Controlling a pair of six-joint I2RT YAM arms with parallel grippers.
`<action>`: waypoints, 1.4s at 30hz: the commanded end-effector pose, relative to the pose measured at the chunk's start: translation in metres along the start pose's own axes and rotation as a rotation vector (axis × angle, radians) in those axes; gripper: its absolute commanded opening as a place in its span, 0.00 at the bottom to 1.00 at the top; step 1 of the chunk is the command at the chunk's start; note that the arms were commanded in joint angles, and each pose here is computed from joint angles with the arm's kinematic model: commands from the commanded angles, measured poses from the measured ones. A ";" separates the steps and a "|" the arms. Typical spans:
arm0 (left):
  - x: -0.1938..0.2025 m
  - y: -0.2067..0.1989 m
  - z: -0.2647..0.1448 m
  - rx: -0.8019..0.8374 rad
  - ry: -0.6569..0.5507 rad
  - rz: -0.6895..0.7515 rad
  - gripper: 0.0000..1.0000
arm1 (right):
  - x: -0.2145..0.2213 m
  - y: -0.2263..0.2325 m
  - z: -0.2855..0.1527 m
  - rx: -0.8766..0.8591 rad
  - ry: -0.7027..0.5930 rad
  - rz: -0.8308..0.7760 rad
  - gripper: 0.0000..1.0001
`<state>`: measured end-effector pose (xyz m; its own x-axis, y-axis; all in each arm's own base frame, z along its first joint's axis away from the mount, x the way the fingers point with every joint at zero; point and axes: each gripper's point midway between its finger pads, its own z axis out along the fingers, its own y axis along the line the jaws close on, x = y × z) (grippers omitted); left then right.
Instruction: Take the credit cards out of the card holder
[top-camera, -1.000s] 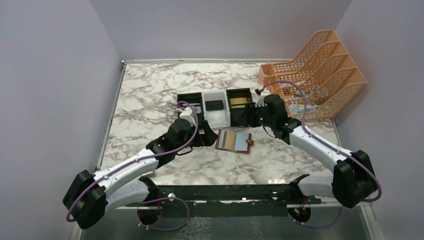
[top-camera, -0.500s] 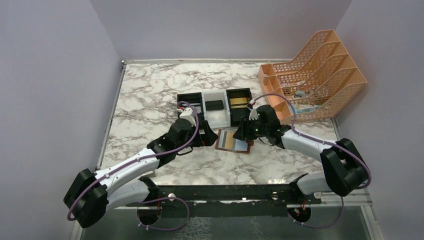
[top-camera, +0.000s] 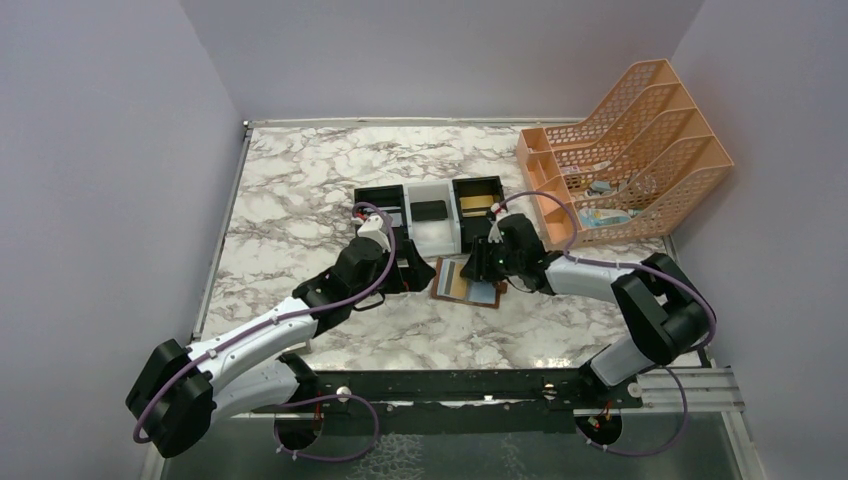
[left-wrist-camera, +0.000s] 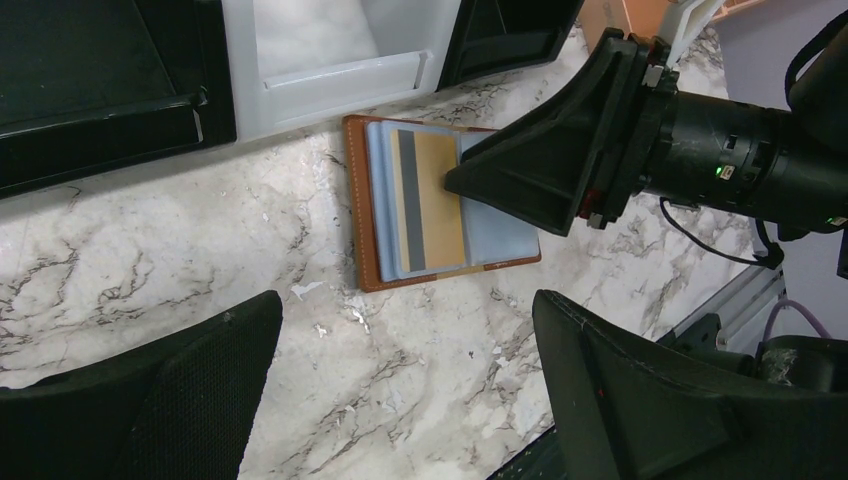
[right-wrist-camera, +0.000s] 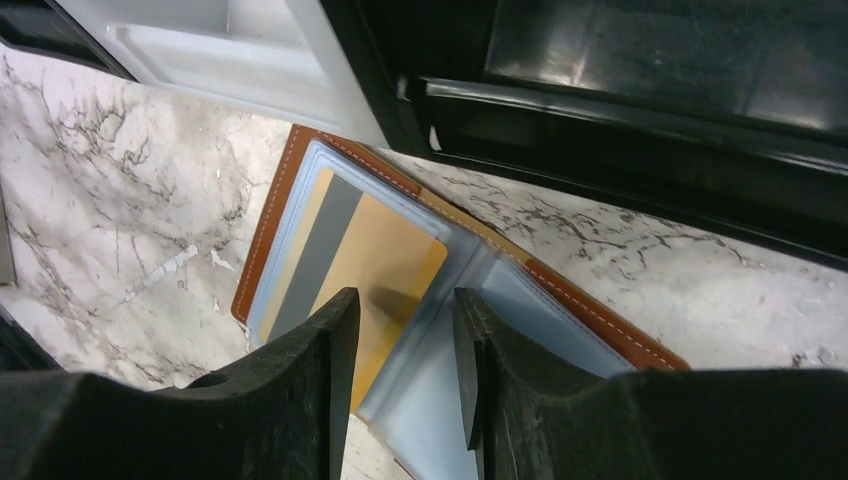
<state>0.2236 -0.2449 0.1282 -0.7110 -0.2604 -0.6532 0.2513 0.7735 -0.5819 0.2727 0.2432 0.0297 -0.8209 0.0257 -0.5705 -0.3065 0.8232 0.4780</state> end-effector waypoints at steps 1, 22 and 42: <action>-0.004 0.002 0.000 -0.014 -0.014 -0.008 0.99 | 0.001 0.014 0.011 -0.036 0.006 -0.077 0.40; 0.028 0.003 0.020 0.024 0.136 0.058 0.83 | 0.013 0.048 0.003 -0.199 0.079 -0.195 0.34; 0.051 -0.010 0.057 0.069 0.179 0.027 0.48 | 0.018 0.031 0.008 -0.126 0.056 -0.150 0.25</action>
<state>0.2104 -0.2827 0.0565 -0.8409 -0.0722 -0.5363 0.2944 0.7705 -0.5654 0.2537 0.2792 0.0350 -0.7817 -0.1599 -0.6028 -0.5145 0.7115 0.4786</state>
